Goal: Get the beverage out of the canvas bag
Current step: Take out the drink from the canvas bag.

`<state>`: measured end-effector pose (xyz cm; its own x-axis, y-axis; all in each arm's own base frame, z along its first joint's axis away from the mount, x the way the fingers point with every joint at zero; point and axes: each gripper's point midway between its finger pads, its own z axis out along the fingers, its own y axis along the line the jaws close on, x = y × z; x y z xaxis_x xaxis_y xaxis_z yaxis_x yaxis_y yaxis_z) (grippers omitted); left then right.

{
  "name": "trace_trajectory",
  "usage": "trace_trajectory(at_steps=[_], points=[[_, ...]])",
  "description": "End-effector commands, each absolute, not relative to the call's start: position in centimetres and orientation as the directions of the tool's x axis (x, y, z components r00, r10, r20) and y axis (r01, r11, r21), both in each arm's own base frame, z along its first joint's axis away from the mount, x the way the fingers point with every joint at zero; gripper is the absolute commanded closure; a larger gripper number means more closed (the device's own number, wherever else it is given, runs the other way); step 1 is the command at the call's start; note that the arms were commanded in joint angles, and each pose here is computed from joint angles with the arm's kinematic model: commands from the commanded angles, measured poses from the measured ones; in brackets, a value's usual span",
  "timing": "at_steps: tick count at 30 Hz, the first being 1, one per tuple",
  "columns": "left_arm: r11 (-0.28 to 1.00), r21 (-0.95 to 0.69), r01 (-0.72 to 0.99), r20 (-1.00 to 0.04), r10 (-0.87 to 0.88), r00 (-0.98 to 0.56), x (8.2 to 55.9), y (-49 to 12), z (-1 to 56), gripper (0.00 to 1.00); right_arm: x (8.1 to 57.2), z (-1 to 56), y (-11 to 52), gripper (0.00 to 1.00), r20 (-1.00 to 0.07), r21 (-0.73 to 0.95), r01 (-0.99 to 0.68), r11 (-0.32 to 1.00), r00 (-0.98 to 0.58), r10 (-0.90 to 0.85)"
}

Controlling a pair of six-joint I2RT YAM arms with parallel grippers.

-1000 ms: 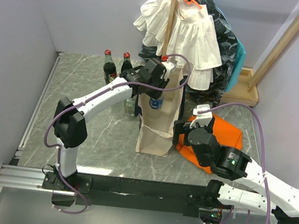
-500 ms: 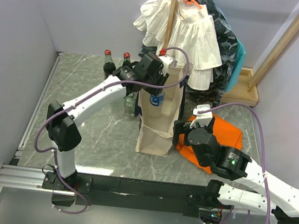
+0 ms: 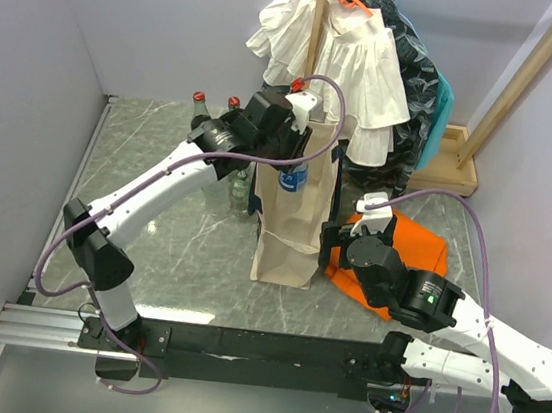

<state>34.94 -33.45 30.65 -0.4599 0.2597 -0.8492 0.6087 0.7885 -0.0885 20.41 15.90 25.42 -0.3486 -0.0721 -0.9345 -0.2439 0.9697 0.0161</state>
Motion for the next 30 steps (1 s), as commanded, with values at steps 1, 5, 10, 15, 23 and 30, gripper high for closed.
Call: trace_trajectory(at_steps=[1,5,10,15,23,30], points=[[0.775,-0.113,0.622,-0.971,0.047,-0.235,34.2,-32.6,42.5,0.99,20.9,26.3,15.8,0.00,-0.946,0.036,-0.215,0.976,-0.322,-0.037],[0.781,-0.113,0.614,-0.980,0.014,-0.198,33.3,-31.6,43.8,0.99,20.9,26.4,15.7,0.00,-0.946,0.034,-0.214,0.976,-0.321,-0.038],[0.772,-0.121,0.625,-0.987,-0.028,-0.155,32.3,-30.8,45.9,0.99,20.9,26.4,15.9,0.00,-0.946,0.033,-0.221,0.975,-0.323,-0.041],[0.769,-0.124,0.627,-0.990,-0.052,-0.132,31.4,-30.1,47.3,0.99,21.0,26.3,16.3,0.00,-0.944,0.029,-0.225,0.974,-0.326,-0.047],[0.782,-0.124,0.611,-0.992,-0.088,-0.089,30.1,-28.3,49.2,0.99,21.0,26.2,16.3,0.00,-0.944,0.026,-0.224,0.974,-0.326,-0.050],[0.787,-0.127,0.603,-0.991,-0.126,-0.045,29.2,-26.9,50.8,0.99,21.0,26.0,16.4,0.00,-0.942,0.030,-0.223,0.974,-0.333,-0.047]])
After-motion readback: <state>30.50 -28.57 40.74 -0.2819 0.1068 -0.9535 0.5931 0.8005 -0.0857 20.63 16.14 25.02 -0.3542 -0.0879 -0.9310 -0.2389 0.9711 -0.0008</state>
